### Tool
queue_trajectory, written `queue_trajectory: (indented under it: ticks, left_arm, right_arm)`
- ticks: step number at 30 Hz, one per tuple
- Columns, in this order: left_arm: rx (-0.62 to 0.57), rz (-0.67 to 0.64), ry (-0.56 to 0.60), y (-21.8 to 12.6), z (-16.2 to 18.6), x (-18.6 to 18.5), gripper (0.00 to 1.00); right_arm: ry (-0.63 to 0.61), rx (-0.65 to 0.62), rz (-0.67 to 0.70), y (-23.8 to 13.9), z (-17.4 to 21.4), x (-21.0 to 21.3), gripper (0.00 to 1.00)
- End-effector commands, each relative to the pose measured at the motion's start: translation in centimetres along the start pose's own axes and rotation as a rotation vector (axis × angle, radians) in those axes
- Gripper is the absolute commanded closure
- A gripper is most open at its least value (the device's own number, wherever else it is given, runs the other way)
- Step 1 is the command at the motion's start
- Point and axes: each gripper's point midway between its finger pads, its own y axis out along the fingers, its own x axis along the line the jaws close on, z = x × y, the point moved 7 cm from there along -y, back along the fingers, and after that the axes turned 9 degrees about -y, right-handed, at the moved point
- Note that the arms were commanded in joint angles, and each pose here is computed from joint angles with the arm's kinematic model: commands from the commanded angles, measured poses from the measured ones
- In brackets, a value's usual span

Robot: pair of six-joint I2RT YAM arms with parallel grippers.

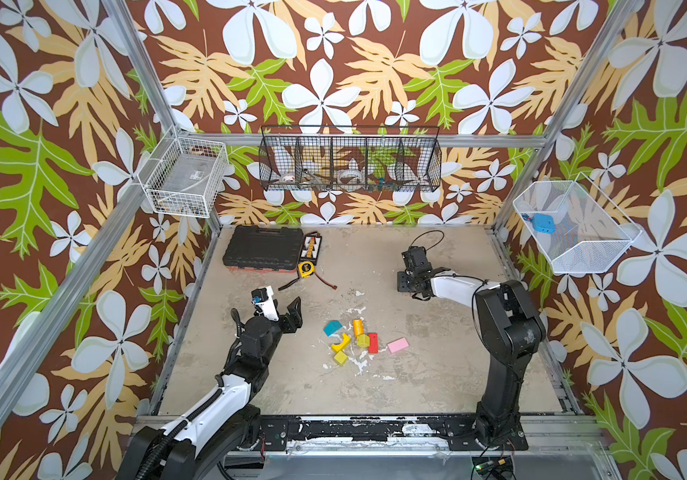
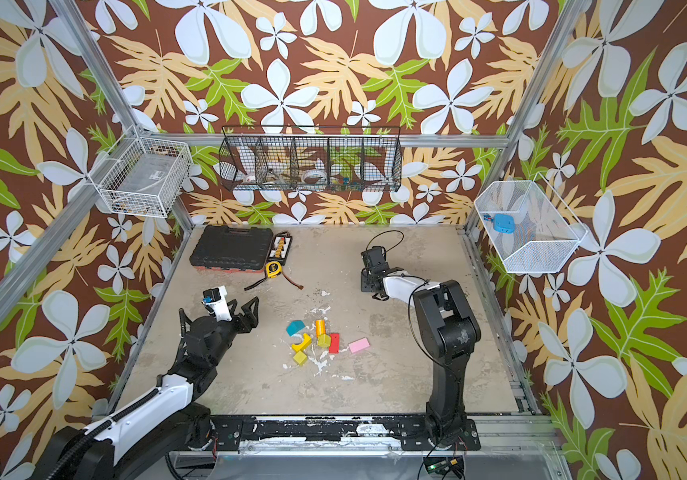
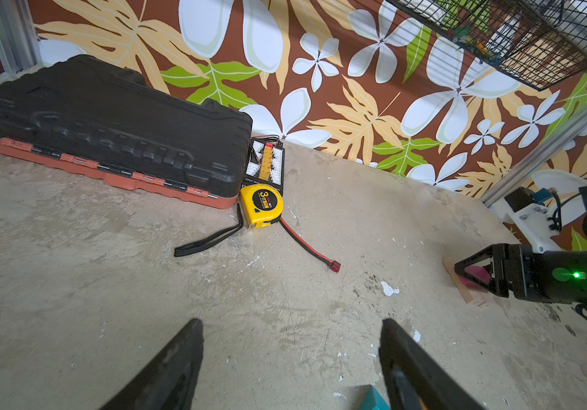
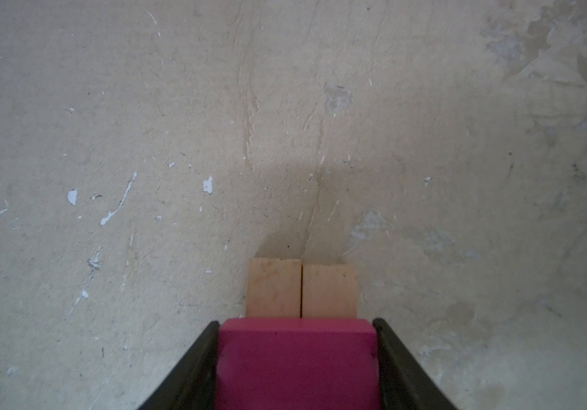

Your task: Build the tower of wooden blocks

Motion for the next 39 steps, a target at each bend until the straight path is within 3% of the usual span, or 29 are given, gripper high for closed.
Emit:
queue_trajectory:
  ticks: [1, 11, 39]
  left_arm:
    - [-0.021, 0.007, -0.01, 0.02, -0.45, -0.22, 0.21]
    - [-0.022, 0.006, -0.01, 0.03, -0.45, -0.19, 0.22]
    - [-0.02, 0.005, -0.011, 0.0, -0.42, -0.17, 0.21]
  right_arm:
    - [0.005, -0.003, 0.012, -0.02, -0.09, -0.13, 0.37]
    - [0.012, -0.02, -0.007, -0.39, -0.18, -0.14, 0.28]
    - [0.029, -0.018, -0.023, -0.16, -0.22, -0.27, 0.35]
